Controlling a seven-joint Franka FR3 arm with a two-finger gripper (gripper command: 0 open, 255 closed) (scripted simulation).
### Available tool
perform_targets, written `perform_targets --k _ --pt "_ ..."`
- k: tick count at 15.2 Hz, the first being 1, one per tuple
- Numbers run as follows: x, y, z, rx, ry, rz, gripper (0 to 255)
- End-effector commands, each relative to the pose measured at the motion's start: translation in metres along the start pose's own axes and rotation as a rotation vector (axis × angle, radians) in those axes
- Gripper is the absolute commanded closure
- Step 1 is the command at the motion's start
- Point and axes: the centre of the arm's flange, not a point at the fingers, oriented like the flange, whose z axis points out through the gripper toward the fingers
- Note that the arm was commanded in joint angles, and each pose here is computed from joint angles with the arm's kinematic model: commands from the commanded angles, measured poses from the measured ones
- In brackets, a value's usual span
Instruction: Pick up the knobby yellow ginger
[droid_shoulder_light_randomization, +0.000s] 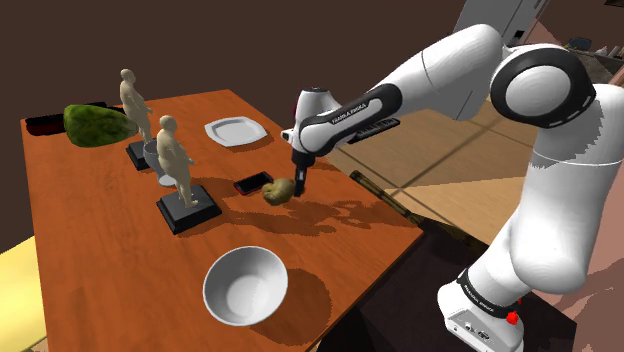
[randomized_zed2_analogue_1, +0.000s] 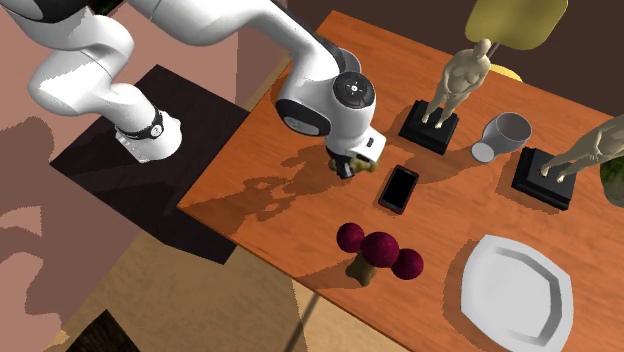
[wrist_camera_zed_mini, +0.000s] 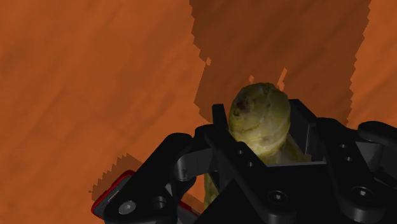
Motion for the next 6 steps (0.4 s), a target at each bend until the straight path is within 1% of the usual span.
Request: perform_targets --k 1,4,6 --pt "0.000 -0.001 -0.011 0.000 0.000 0.000 255" --pt "0.001 -0.002 -0.026 0.000 0.000 0.000 255" --pt "0.001 -0.003 -0.027 0.000 0.000 0.000 255"
